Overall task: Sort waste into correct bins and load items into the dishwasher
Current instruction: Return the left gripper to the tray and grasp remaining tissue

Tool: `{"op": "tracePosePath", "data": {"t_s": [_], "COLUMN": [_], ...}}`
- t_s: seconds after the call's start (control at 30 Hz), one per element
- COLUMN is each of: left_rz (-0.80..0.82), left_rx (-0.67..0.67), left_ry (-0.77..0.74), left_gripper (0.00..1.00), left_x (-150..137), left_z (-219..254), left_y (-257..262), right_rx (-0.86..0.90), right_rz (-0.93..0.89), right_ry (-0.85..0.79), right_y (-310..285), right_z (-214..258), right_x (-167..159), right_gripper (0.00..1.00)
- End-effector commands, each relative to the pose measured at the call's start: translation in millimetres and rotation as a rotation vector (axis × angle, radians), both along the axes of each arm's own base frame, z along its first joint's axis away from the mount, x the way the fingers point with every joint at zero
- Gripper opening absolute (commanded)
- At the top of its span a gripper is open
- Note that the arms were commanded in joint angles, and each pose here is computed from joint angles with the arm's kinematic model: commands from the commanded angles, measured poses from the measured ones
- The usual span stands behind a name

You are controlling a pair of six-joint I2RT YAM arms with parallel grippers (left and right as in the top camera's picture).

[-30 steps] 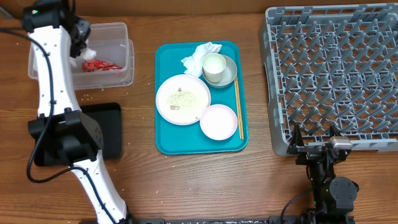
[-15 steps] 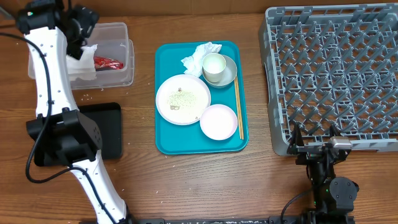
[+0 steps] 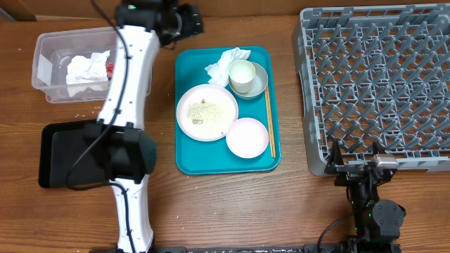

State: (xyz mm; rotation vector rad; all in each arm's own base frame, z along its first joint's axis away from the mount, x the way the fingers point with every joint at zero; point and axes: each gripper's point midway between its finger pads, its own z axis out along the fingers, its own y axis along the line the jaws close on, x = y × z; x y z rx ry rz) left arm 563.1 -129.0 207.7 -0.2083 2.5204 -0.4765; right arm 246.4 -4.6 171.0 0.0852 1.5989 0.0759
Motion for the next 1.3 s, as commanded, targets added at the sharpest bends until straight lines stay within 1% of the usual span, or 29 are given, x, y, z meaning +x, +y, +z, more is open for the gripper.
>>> {"op": "tracePosePath", "data": {"t_s": [0.0, 0.1, 0.2, 0.27, 0.37, 0.47, 0.6, 1.0, 1.07, 1.1, 1.2, 1.23, 1.27], "left_rz": [-0.032, -0.046, -0.094, -0.166, -0.211, -0.231, -0.211, -0.211, -0.205, -0.205, -0.204, -0.204, -0.204], "left_rx": [0.088, 0.074, 0.025, -0.009, -0.012, 0.028, 0.130, 0.358, 0.375, 0.375, 0.377, 0.379, 0.380], "left_ry": [0.038, 0.084, 0.145, 0.175, 0.209, 0.229, 0.244, 0.219, 0.218, 0.221, 0.233, 0.241, 0.244], "left_gripper": [0.75, 0.75, 0.74, 0.71, 0.68, 0.69, 0.70, 0.70, 0.67, 0.63, 0.49, 0.42, 0.38], "left_x": [11, 14, 13, 9, 4, 1, -1, -5, -5, -5, -8, -9, -10], "left_z": [-46, -76, -109, -130, -153, -173, -191, -197, -197, -197, -198, -199, -199], "left_y": [1, -5, -17, -30, -40, -44, -44, -43, -41, -40, -38, -37, -36], "right_rx": [0.007, 0.007, 0.007, 0.007, 0.007, 0.007, 0.007, 0.007, 0.007, 0.007, 0.007, 0.007, 0.007], "right_rz": [0.000, 0.000, 0.000, 0.000, 0.000, 0.000, 0.000, 0.000, 0.000, 0.000, 0.000, 0.000, 0.000], "right_ry": [-0.007, -0.007, -0.007, -0.007, -0.007, -0.007, -0.007, -0.007, -0.007, -0.007, -0.007, -0.007, -0.007], "right_y": [0, 0, 0, 0, 0, 0, 0, 0, 0, 0, 0, 0, 0], "right_z": [-1, -1, -1, -1, -1, -1, -1, -1, -1, -1, -1, -1, -1], "right_x": [0, 0, 0, 0, 0, 0, 0, 0, 0, 0, 0, 0, 0], "right_gripper": [1.00, 1.00, 1.00, 1.00, 1.00, 1.00, 1.00, 1.00, 1.00, 1.00, 1.00, 1.00, 1.00]}}
